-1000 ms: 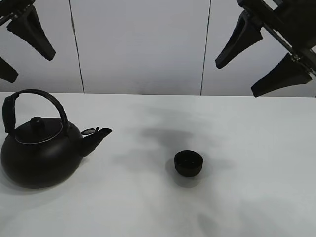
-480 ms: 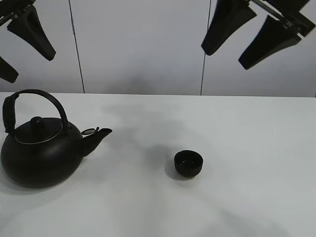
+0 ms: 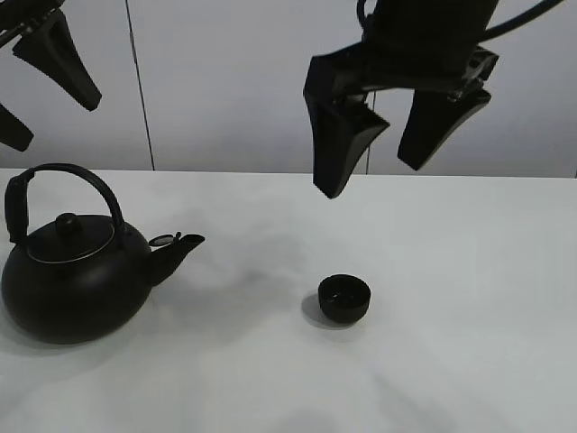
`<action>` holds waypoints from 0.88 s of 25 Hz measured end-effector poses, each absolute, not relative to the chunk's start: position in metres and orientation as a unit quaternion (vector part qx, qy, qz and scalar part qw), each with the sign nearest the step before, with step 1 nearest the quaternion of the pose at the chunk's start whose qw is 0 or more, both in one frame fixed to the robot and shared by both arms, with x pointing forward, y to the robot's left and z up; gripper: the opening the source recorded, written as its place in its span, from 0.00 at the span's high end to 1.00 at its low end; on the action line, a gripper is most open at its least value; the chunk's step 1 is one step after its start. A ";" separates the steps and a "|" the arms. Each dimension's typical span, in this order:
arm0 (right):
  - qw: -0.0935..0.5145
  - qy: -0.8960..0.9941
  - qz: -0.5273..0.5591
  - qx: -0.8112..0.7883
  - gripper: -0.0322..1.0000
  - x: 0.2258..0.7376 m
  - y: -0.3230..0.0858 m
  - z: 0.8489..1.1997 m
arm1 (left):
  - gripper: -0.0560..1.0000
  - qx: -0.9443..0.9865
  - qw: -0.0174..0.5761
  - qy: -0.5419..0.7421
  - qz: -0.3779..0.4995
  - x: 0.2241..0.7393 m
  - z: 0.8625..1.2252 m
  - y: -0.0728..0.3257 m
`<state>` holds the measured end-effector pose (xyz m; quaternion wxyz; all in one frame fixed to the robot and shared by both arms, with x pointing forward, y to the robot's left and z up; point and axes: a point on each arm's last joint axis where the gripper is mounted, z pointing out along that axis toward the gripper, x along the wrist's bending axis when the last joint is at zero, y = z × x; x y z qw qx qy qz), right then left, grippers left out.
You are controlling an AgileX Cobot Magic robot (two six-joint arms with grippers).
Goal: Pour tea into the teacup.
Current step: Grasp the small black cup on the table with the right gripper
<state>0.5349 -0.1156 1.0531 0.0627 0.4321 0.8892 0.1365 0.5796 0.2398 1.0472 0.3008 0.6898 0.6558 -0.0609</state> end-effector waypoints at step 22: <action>0.048 0.864 0.086 0.493 0.34 0.575 -0.095 0.954 | 0.40 0.690 0.301 0.656 -0.061 0.580 1.047 0.240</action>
